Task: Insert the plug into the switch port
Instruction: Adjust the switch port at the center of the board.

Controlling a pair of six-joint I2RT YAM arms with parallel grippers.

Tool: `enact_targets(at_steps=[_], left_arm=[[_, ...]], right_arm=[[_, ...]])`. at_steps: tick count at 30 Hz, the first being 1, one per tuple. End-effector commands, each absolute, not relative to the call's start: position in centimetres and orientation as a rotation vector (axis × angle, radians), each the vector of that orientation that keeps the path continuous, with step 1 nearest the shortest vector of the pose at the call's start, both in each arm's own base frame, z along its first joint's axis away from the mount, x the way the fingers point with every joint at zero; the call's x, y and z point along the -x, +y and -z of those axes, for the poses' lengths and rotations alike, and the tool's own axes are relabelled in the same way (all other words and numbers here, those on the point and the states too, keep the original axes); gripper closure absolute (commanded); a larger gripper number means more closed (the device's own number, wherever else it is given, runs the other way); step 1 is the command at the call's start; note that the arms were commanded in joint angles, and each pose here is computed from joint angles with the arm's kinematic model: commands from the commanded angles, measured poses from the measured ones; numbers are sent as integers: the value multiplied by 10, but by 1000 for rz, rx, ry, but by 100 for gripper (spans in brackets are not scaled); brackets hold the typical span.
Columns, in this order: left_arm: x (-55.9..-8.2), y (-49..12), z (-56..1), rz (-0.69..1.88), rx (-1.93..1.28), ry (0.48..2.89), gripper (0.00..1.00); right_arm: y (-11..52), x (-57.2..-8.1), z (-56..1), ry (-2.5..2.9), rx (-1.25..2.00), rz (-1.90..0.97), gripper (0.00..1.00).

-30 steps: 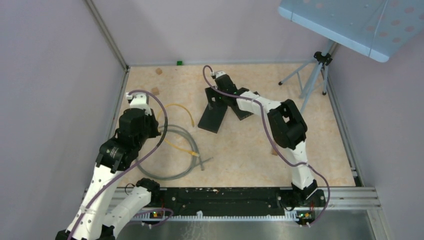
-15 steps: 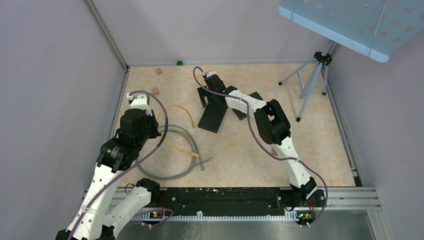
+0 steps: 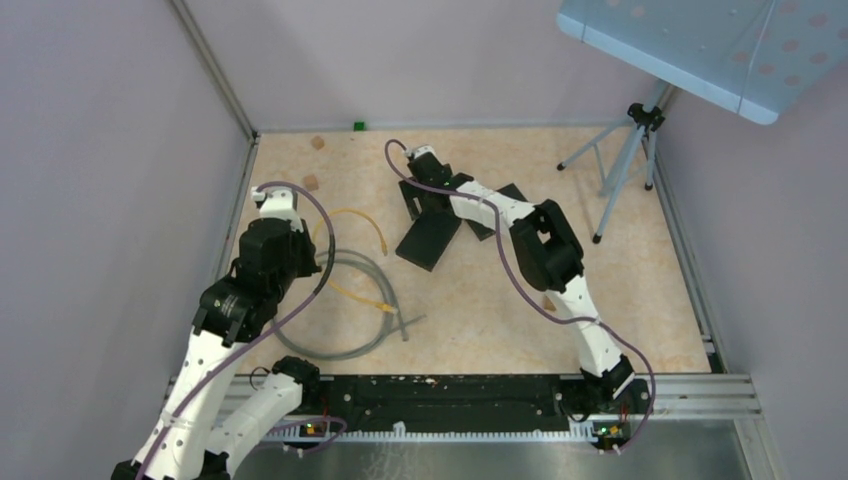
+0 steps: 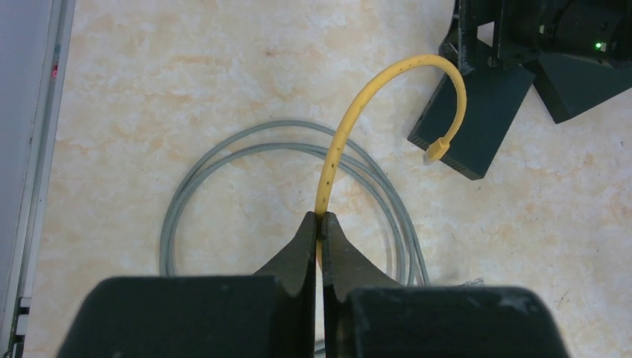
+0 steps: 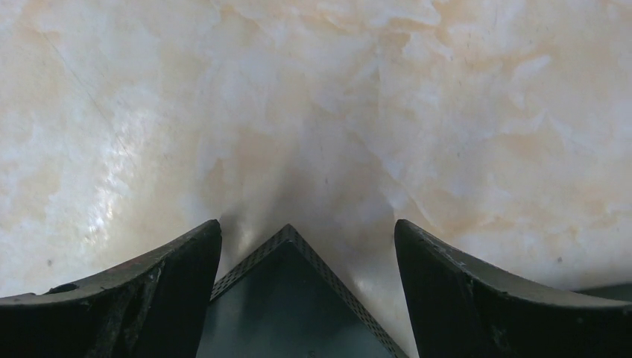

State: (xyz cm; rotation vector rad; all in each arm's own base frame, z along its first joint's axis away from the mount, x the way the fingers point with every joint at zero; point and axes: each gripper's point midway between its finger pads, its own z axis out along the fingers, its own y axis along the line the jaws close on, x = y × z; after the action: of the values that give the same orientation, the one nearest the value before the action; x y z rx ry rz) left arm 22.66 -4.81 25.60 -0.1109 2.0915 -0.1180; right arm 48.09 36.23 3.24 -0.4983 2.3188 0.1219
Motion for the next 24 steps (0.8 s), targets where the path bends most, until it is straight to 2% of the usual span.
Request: enact_targets(at_steps=[1, 17, 20, 24], left_arm=[[-232, -51, -265, 142, 114, 2056, 99], [-229, -50, -266, 148, 124, 2054, 100], [-228, -51, -268, 152, 120, 2052, 100], [-228, -56, -277, 186, 101, 2039, 100]], right_arm=[[319, -435, -11, 2466, 575, 80, 16], [330, -409, -19, 2478, 547, -74, 16], [346, -414, -42, 2460, 533, -152, 15], [366, -434, -104, 2366, 486, -236, 14]])
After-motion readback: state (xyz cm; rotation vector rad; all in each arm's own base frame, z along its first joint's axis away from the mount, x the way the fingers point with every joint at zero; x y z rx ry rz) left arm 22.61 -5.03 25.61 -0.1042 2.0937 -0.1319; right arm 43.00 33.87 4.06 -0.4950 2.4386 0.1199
